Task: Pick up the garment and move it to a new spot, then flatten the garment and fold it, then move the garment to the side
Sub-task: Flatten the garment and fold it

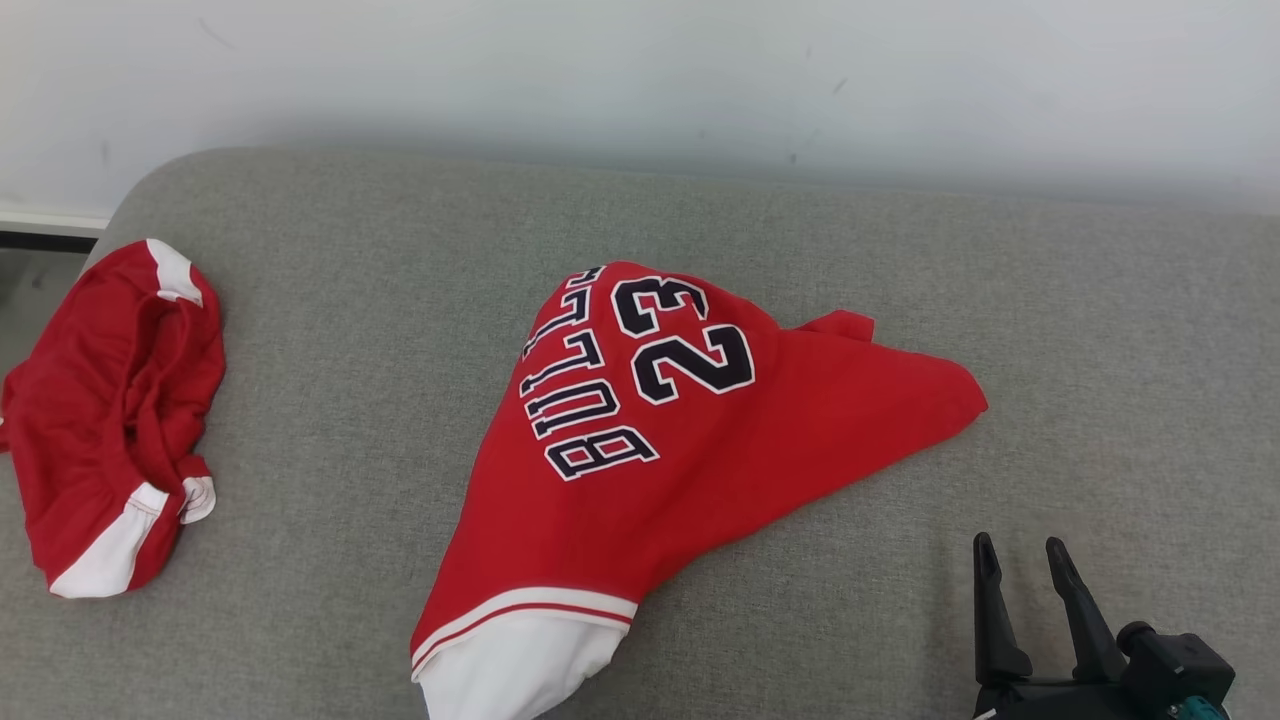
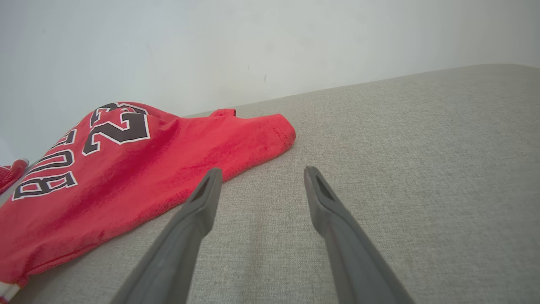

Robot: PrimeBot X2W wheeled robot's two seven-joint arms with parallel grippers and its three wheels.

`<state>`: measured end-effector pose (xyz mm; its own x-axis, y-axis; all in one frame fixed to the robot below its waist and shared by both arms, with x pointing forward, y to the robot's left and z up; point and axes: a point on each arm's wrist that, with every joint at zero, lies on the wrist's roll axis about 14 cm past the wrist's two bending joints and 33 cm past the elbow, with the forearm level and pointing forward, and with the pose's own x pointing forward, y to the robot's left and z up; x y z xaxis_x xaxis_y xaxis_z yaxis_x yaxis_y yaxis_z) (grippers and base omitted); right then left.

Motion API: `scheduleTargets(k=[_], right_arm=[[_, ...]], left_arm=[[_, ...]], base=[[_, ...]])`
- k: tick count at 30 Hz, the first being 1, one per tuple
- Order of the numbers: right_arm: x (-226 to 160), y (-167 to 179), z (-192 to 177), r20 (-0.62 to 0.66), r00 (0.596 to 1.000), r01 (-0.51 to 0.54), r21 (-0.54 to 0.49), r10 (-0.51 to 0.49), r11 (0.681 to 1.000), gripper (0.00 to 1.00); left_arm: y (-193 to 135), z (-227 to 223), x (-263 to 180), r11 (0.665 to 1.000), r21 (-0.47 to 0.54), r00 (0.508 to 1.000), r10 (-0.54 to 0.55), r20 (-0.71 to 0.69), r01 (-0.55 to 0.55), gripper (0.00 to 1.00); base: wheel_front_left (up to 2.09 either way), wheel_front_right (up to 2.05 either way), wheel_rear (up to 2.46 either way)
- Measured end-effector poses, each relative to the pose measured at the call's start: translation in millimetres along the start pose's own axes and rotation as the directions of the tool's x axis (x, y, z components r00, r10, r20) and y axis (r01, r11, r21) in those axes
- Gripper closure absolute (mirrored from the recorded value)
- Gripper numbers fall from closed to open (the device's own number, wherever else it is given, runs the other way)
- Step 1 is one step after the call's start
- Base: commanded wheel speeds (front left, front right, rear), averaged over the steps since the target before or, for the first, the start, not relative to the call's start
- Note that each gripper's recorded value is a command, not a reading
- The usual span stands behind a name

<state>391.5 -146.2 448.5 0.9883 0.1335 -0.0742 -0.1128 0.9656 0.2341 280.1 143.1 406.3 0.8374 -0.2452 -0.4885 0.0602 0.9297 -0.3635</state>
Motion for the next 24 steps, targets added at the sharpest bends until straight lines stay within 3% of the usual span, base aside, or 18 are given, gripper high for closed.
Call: scheduleTargets(k=[8,9,10,18,24], right_arm=[[6,1,0,0.001,1.0,-0.007,-0.005,0.007,1.0,0.0],[6,2,1,0.002,1.0,-0.007,-0.005,0.007,1.0,0.0],[7,2,1,0.002,1.0,-0.007,-0.005,0.007,1.0,0.0],[9,6,3,0.01,1.0,-0.021,-0.007,0.021,1.0,0.0],[13,12,7,0.016,0.999,-0.041,-0.048,0.042,0.998,0.0]], left_arm=[[32,-13,-5,0.994,0.02,0.994,0.111,-0.005,-0.111,1.0],[35,-10,-5,0.993,0.019,0.993,0.121,0.012,-0.121,0.84],[37,-8,-5,0.992,0.02,0.991,0.127,0.028,-0.128,0.0],[65,26,-16,0.973,0.035,0.949,0.215,0.23,-0.229,0.0],[65,57,-20,0.966,0.058,0.892,0.208,0.4,-0.252,0.0]], base=[[0.0,0.0,0.0],[0.0,0.0,0.0],[0.0,0.0,0.0],[0.0,0.0,0.0],[0.0,0.0,0.0]])
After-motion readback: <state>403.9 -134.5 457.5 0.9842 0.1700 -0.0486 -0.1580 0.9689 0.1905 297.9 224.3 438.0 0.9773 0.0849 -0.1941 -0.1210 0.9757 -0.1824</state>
